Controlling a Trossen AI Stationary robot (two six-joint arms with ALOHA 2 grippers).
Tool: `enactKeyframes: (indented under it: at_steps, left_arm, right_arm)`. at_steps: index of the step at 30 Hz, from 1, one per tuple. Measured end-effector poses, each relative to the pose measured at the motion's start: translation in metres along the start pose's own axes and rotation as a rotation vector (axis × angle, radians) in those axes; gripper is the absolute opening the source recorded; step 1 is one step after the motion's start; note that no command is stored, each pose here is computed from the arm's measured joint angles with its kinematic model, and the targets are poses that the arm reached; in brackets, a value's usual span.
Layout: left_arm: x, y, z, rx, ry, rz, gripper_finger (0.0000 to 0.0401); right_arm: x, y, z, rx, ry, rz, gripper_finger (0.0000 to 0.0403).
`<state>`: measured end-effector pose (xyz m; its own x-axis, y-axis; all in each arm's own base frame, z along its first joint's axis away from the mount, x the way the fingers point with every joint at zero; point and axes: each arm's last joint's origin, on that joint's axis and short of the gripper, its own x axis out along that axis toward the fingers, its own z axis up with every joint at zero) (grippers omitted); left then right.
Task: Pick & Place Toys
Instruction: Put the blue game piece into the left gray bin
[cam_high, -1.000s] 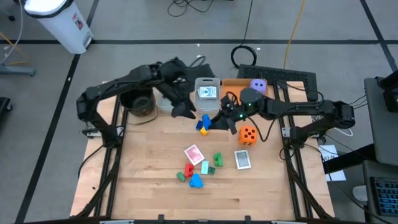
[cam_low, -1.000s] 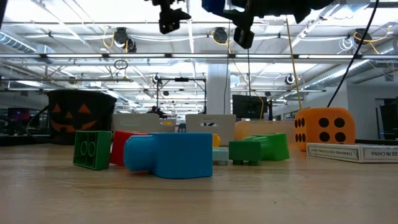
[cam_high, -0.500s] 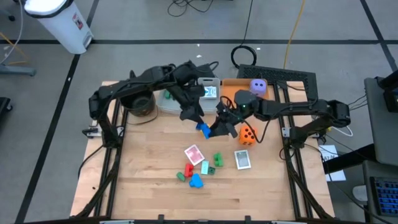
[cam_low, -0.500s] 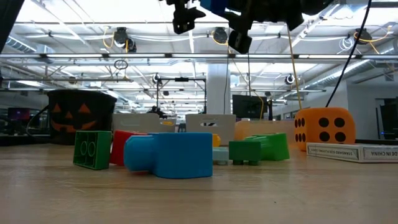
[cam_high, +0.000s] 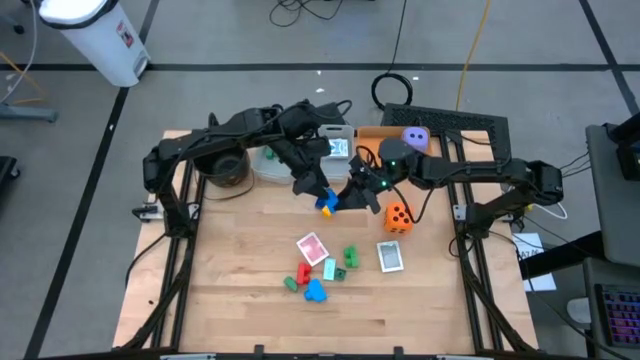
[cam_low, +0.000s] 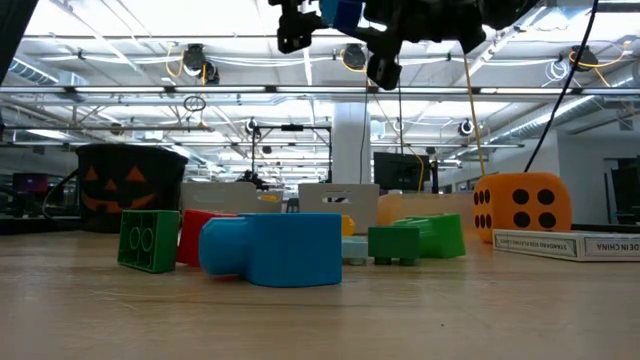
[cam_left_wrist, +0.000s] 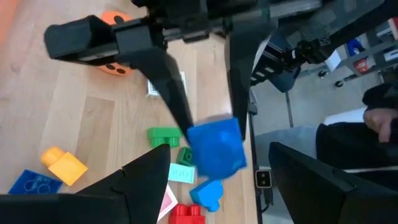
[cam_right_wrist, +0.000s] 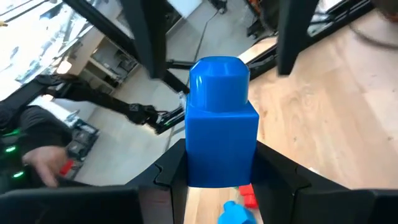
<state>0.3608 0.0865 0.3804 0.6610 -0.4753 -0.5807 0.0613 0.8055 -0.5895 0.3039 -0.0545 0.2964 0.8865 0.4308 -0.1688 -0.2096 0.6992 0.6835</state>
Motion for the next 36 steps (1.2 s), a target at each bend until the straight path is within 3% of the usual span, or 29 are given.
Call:
enactKeyframes:
  at_steps: [14,22,36]
  left_arm:
    - [0.004,-0.003,-0.001,0.018,-0.001,0.066,0.0278]
    - [0.016,0.006,-0.002,-0.009,0.041,0.087,0.0277]
    - [0.019,0.011,0.0,-0.016,0.033,0.084,0.0195]
  right_arm:
    - [0.0,-0.002,0.002,-0.038,-0.068,-0.099,0.0123]
    - [0.001,-0.002,0.002,-0.043,-0.074,-0.101,0.0123]
    - [0.001,-0.002,-0.001,-0.039,-0.051,-0.108,0.0123]
